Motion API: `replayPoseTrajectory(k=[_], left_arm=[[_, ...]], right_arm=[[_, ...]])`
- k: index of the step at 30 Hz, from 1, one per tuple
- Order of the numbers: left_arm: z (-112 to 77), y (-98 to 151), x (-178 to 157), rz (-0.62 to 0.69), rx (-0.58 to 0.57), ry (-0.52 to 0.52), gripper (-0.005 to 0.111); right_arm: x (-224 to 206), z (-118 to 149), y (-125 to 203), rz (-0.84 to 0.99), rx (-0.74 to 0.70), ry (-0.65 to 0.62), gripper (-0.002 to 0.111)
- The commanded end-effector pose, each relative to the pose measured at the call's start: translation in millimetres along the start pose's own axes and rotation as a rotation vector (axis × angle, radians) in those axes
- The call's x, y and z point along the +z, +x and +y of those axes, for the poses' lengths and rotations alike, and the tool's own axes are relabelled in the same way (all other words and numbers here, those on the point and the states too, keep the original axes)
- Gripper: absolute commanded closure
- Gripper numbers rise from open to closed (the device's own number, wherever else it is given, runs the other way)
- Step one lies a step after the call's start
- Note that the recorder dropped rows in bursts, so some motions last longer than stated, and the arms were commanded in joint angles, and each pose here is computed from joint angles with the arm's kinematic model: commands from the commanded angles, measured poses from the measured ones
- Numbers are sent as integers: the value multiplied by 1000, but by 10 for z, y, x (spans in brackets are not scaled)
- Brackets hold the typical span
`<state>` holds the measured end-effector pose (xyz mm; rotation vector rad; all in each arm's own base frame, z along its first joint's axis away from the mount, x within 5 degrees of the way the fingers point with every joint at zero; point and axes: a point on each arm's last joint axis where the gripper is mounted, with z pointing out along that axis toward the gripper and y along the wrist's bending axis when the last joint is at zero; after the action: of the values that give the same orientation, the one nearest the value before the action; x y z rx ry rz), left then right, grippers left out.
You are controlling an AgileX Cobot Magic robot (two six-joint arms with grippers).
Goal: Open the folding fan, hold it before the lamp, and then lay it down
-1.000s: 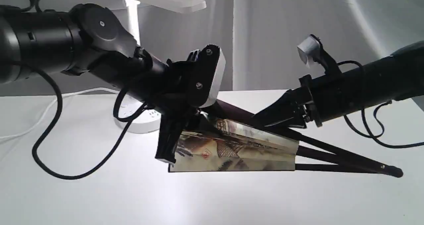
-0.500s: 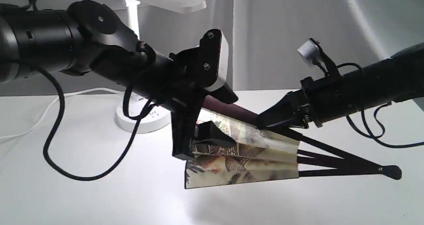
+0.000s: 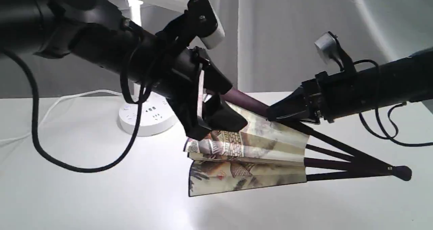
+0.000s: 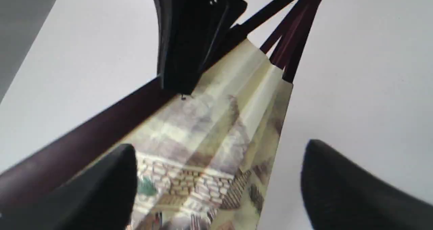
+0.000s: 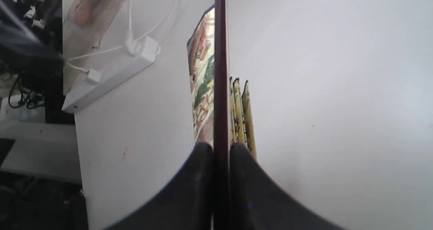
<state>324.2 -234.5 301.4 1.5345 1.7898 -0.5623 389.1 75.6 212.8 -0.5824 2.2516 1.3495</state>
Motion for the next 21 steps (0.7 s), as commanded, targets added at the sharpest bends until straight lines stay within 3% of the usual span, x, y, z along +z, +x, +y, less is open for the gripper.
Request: replayPoseTrajectory(k=[1,8,12,17,21], left_arm=[[-64,-60,-176,32,-94,-16,61],[-181,-63,-351,109,-267,17,106],[-212,-1,-377,188,-322,28,107],[-102,141,-415,317,-532,-154,107],[-42,223,-450,380,-606,-265,107]], right_arm=[[-138,-32,-38,-36,54,14,108],[-220,-81,-16,-29,128,39,108],[-262,-5,-40,-27,125,49,108],[-365,180,-87,-25,162,76,108],[-434,285,-106,-21,174,115,108]])
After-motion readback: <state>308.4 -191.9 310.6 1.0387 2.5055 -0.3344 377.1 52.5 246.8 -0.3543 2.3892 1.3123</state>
